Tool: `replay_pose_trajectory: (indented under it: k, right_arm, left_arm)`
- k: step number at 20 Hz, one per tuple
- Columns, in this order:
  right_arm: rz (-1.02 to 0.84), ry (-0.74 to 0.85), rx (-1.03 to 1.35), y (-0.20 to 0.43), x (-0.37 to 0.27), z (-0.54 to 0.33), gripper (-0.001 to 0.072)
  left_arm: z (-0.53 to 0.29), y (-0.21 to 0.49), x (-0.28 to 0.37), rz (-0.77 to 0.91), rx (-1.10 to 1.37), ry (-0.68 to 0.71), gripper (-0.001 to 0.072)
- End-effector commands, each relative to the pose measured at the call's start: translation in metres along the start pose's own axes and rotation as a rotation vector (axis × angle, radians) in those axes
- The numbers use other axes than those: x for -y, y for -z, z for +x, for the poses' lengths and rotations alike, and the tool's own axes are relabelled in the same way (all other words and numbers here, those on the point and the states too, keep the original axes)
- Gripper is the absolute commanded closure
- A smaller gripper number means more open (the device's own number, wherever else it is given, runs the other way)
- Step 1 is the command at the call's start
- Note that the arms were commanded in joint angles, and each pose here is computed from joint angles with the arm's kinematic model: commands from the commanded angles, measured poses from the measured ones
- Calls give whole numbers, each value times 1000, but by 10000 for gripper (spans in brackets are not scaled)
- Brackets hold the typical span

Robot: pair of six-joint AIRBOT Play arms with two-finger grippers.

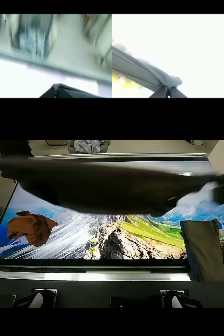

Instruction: Fold the shirts.

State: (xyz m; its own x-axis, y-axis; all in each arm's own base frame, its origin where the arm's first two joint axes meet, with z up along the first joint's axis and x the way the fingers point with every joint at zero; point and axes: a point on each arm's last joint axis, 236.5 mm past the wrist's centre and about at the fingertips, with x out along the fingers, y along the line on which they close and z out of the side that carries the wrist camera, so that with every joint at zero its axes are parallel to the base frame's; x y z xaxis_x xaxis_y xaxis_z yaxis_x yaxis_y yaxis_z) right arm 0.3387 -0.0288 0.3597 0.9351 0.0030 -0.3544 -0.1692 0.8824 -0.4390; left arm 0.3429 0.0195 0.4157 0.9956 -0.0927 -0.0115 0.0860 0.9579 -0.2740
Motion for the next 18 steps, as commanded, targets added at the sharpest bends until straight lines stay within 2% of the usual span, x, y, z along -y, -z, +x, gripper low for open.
replay_pose_trajectory:
  k: [1, 6, 11, 14, 18]
  right_arm:
    - [-102, 429, 326, -98, 63, -184, 661]
    - [-118, 486, 350, -96, 60, -222, 660]
    - [-64, 394, 226, -73, 55, -184, 660]
    - [-12, 237, -1, -30, 46, -111, 660]
    - [82, -189, -510, 87, -10, 38, 660]
  left_arm:
    - [-109, -124, 75, 103, 397, 64, 682]
    - [-130, -124, 90, 72, 405, 94, 682]
    - [-120, -108, 84, 93, 331, 73, 682]
    - [-76, -65, 55, 96, 131, 23, 682]
    - [36, 82, -14, -16, -356, 15, 682]
